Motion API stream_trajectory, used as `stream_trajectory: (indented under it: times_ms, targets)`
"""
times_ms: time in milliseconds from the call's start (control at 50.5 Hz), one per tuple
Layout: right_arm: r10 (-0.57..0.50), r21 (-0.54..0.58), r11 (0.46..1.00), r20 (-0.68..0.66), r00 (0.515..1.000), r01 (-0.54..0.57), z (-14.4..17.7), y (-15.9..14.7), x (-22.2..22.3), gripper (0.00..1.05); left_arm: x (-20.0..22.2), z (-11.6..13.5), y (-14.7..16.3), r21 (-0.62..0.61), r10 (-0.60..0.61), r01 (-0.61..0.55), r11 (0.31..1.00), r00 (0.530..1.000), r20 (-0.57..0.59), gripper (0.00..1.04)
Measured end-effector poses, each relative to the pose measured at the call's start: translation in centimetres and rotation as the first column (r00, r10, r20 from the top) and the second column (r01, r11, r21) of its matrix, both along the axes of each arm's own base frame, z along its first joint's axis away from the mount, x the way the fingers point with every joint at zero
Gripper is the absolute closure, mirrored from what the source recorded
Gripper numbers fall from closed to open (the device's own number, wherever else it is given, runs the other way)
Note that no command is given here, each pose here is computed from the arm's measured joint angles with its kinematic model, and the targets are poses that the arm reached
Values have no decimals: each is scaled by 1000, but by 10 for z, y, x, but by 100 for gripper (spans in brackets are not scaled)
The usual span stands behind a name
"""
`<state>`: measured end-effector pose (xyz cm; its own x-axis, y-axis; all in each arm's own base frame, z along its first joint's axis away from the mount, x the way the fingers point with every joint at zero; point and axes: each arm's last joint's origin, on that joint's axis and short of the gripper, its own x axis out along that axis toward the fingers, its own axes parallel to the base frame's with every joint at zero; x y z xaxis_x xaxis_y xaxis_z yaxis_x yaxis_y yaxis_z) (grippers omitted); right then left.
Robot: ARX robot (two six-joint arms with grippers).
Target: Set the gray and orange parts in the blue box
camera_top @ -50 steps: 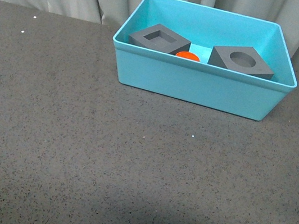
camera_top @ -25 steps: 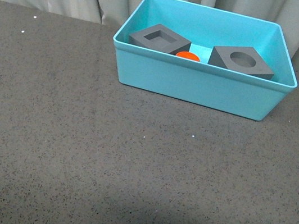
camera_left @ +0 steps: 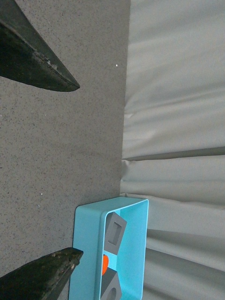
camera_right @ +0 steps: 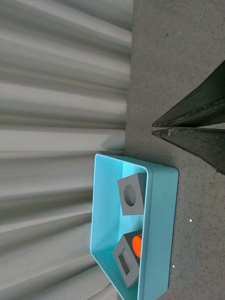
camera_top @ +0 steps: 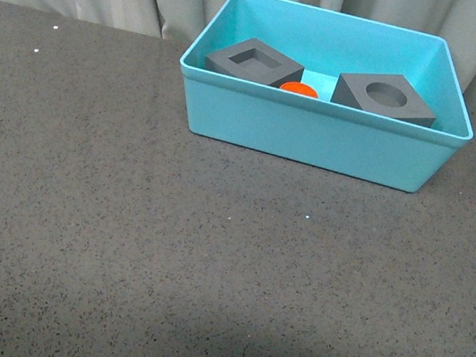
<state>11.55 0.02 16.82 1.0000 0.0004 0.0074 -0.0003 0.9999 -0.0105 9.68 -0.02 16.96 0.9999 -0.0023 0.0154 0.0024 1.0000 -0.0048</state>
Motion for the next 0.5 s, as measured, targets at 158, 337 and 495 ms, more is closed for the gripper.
stream_trajectory:
  times_ms: [158,337,495]
  targets:
    - [0,0,1000,1,1000,0,0,0,-3,104,0,0,0,0,0,0,1000,1000,0,7]
    - [0,0,1000,1,1000,0,0,0,-6,104,0,0,0,0,0,0,1000,1000,0,7]
    - [3,0,1000,-33,999,-3,-5,0,-14,104,0,0,0,0,0,0,1000,1000,0,7]
